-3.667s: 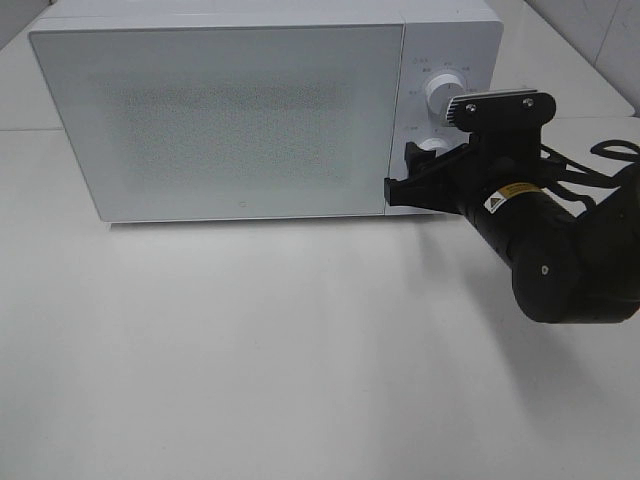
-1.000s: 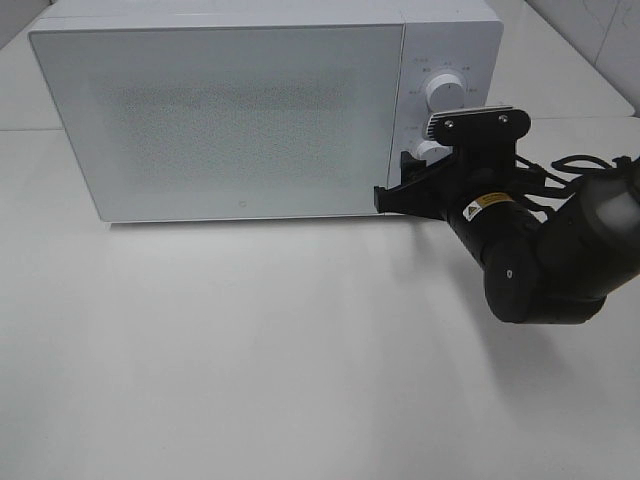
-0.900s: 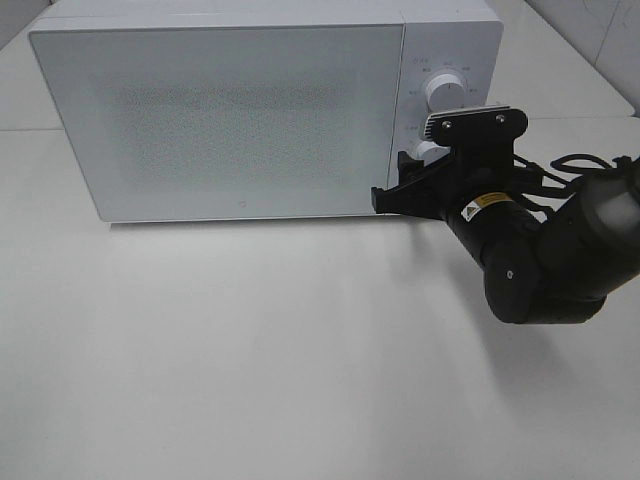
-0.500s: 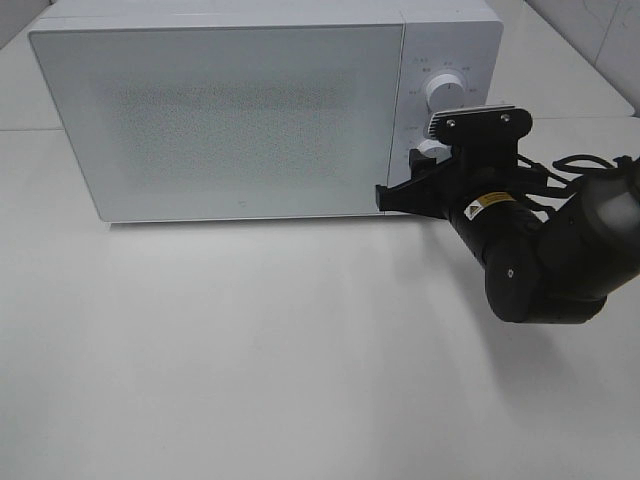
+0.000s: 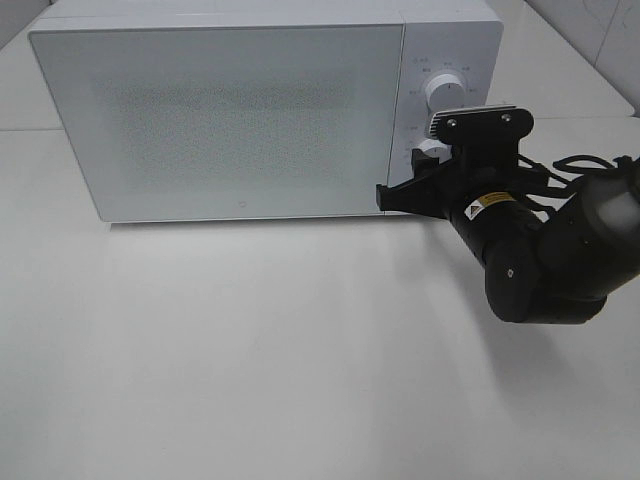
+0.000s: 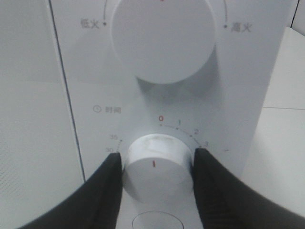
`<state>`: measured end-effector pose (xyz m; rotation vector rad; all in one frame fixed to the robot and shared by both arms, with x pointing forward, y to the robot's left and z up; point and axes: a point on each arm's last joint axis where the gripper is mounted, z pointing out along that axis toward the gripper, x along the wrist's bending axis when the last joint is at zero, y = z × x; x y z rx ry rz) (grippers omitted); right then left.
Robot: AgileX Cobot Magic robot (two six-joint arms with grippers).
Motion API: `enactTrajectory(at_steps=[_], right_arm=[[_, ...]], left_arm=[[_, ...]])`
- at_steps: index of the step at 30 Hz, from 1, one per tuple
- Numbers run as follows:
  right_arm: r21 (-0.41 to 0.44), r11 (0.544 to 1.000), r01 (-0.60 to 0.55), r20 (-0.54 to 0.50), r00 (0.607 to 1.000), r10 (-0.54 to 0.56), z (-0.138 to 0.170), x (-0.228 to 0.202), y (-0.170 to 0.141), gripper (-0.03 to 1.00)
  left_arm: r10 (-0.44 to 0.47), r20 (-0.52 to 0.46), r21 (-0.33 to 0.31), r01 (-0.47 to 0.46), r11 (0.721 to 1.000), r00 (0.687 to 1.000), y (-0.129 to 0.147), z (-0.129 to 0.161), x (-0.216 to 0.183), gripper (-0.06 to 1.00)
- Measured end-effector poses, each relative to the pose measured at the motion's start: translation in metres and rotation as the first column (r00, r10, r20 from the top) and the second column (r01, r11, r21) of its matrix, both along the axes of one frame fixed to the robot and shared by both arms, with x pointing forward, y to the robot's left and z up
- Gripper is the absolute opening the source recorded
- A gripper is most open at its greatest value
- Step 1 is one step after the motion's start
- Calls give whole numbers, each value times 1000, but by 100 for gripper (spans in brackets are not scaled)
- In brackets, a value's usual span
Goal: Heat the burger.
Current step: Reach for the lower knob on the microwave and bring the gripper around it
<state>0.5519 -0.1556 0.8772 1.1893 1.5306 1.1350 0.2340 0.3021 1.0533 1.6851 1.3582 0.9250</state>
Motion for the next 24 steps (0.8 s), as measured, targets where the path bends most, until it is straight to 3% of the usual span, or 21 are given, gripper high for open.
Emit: enactTrajectory(at_steps=[8,16,18,19,20,22,23,24], right_arm=[[47,999,10,-7,1000,-10,0,0,0,42],[243,968,58,-43,998,-48,0,0,0,42],[356,930,89,-68,995,-70,0,0,0,42],[356,930,89,-68,995,-70,0,0,0,42],[440,890,114,-89,993,-83,0,0,0,42],[475,871,125,-97,991,-89,0,0,0,42],[558,816,152,-120,988,-102,0,0,-1,42],[591,790,163,-130,986,-105,0,0,-1,42]], left_arm=[[0,0,0,0,1000,1000,0,0,0,0],[0,0,0,0,1000,1000,0,0,0,0],[0,0,0,0,1000,1000,0,0,0,0],[0,0,0,0,1000,1000,0,0,0,0],[0,0,0,0,1000,1000,0,0,0,0],[0,0,0,0,1000,1000,0,0,0,0],[0,0,0,0,1000,1000,0,0,0,0],[0,0,0,0,1000,1000,0,0,0,0]])
